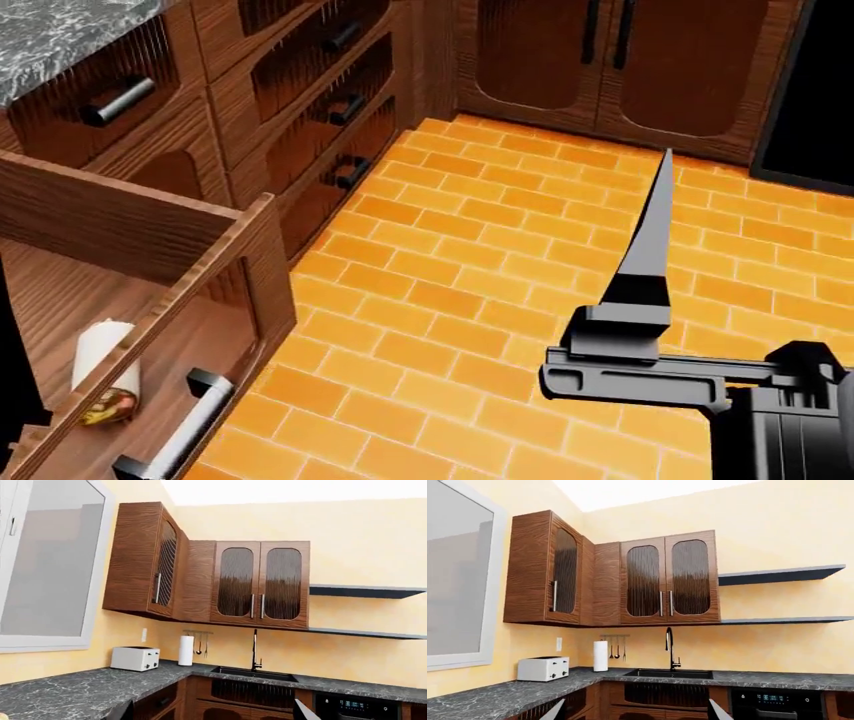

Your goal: Close the right drawer.

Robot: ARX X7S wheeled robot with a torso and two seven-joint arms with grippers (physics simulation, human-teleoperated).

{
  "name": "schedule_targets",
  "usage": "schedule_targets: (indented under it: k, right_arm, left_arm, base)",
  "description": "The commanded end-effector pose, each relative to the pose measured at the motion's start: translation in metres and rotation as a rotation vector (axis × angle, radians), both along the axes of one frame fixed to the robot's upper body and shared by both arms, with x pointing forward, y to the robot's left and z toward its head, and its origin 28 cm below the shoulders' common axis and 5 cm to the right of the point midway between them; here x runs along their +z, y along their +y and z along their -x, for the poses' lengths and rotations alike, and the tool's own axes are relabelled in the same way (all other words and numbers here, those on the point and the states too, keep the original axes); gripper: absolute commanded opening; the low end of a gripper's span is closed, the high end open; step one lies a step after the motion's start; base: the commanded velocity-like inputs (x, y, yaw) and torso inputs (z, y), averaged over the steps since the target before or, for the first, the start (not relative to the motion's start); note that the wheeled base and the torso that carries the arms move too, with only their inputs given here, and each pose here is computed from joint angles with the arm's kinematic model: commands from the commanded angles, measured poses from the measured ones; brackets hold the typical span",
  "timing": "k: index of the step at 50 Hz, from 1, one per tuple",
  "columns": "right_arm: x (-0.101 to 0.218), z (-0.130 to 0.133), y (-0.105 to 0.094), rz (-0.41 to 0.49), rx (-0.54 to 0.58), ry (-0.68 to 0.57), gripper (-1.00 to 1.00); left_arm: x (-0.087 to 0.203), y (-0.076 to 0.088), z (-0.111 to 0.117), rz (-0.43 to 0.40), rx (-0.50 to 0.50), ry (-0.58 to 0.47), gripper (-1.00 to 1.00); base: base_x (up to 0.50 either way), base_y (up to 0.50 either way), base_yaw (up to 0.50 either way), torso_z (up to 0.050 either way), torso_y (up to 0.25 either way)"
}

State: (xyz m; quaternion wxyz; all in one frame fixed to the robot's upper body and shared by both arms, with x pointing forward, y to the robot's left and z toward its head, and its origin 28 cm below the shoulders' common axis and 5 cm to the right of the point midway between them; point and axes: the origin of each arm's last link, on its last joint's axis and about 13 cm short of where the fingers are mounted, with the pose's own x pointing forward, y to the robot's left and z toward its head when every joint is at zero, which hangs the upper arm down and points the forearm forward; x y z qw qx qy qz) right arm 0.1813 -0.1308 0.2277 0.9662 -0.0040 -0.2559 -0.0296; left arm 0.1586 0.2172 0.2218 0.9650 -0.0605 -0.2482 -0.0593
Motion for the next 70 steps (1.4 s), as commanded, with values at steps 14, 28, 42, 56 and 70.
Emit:
schedule_targets:
  k: [14,28,42,56,70]
  right_arm:
    - [0.000,0.001,0.000,0.005,0.004,-0.002,1.00]
    - [0.001,0.001,0.001,0.007,0.007,-0.005,1.00]
    - [0.001,0.001,0.000,0.008,0.005,-0.006,1.00]
    - [0.000,-0.006,0.002,0.008,-0.053,-0.031,1.00]
    - [-0.003,-0.008,0.001,0.097,-0.112,-0.032,1.00]
  left_arm:
    - [0.001,0.000,0.002,0.003,0.000,-0.006,1.00]
    - [0.001,0.000,0.000,0.001,-0.004,-0.005,1.00]
    - [0.000,0.000,0.001,0.001,-0.005,-0.004,1.00]
    - [0.001,0.000,0.000,0.001,-0.006,-0.005,1.00]
    - [0.000,0.000,0.001,0.000,-0.009,0.000,1.00]
  base:
    - [-0.01,0.03,-0.50,0.000,0.000]
    - [-0.01,0.03,-0.50,0.000,0.000]
    - [0.00,0.03,-0.50,0.000,0.000]
    - [-0.02,0.01,-0.14,0.000,0.000]
    - [0.22,0.01,0.00,0.000,0.000]
